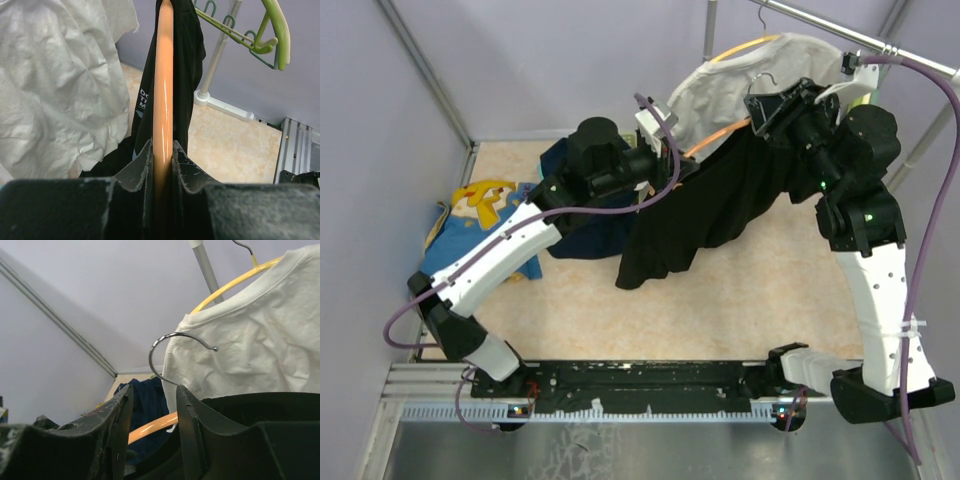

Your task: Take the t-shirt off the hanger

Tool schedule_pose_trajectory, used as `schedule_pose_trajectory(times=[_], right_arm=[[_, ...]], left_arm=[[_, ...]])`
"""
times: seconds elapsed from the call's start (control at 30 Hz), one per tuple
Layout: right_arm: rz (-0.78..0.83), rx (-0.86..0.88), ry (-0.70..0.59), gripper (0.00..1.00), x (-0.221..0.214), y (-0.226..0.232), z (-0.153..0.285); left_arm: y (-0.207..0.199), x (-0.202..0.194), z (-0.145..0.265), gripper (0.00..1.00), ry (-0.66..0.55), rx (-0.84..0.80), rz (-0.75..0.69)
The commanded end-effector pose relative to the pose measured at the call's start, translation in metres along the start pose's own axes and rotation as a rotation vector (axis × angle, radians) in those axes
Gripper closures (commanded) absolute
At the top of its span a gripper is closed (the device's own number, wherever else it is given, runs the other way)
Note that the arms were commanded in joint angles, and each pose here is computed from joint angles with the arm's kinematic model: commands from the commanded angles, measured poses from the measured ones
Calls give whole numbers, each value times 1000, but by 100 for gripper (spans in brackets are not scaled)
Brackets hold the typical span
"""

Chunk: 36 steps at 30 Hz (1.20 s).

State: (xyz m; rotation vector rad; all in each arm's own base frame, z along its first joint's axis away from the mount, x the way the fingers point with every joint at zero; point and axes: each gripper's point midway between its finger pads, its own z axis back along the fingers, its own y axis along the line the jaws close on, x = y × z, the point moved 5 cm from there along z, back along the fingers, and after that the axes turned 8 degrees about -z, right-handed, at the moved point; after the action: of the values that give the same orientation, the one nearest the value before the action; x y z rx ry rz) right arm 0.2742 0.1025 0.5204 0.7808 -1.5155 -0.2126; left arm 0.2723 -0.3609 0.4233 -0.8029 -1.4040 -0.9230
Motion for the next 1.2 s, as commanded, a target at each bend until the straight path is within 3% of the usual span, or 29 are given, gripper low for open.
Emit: schedule_pose_trajectory(times=[0.0,0.57,0.83,1.17], right_arm=[[34,28,-45,59,8,6,0],[52,5,-27,60,4,0,-13],[65,-3,-12,68,-1,-4,-19],[94,-7,22,67,-10,-10,-22]], left_arm=[[-5,47,24,100,-159,12,-20],[-12,53,27,100,-175,-34,-10],[-18,65,28,100,-206,-77,-11],[-19,75,25,100,-225,-99,-8]])
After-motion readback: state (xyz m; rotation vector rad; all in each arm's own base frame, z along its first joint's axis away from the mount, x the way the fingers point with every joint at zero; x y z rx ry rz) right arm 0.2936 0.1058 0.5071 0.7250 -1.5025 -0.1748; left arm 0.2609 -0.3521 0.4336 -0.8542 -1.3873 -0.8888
